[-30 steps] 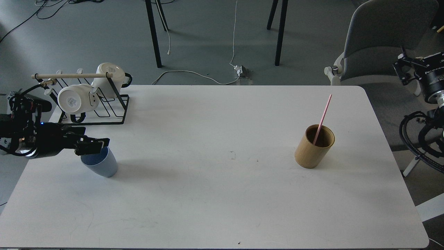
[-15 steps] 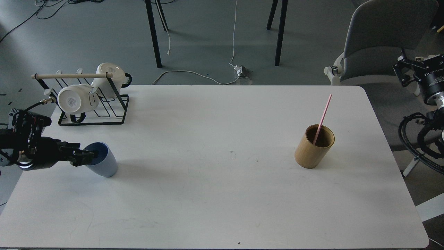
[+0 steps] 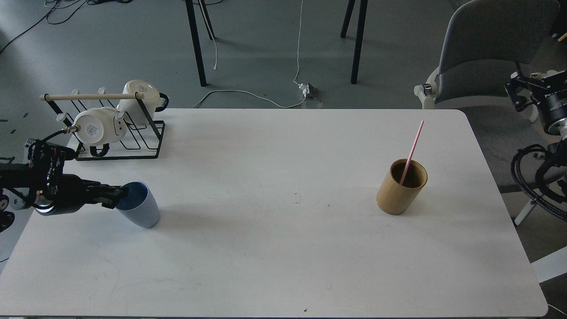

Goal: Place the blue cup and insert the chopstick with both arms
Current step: 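Lift the blue cup and carry it toward the table center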

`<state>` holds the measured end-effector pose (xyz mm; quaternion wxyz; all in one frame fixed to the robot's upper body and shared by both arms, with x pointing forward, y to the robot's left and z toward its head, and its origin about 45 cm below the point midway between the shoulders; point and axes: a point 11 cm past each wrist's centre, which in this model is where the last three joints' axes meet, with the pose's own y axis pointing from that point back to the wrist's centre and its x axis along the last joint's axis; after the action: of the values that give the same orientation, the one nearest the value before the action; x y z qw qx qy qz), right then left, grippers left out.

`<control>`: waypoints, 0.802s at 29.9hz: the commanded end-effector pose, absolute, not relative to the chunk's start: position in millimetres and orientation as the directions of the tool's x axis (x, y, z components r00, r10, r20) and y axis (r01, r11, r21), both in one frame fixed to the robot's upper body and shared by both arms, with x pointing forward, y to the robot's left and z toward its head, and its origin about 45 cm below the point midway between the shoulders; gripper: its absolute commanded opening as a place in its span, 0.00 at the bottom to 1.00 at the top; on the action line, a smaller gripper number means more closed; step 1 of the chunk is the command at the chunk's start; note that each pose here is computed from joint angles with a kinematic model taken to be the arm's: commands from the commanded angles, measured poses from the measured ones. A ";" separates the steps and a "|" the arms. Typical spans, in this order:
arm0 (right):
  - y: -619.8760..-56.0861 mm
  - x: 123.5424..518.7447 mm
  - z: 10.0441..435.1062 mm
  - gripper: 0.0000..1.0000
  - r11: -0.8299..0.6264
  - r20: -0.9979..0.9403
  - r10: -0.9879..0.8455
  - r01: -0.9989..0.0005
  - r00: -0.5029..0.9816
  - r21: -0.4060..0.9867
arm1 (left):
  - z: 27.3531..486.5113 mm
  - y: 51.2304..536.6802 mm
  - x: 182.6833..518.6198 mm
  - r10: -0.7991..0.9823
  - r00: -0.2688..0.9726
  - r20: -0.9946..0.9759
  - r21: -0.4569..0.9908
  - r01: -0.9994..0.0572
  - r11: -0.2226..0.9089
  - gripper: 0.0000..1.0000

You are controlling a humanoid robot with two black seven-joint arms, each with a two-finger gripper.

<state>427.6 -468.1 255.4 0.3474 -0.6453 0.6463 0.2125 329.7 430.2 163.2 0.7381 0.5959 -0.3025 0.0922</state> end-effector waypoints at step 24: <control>-496.7 436.2 320.9 1.00 0.086 -0.652 -0.750 -0.959 0.116 -0.270 | 236.9 59.0 357.6 -0.687 0.208 0.696 0.716 -0.275 0.642 0.03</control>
<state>439.3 -491.8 322.8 0.3534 -0.6628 0.6427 0.1509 374.3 92.1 256.7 0.6727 0.4125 -0.6035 -0.1145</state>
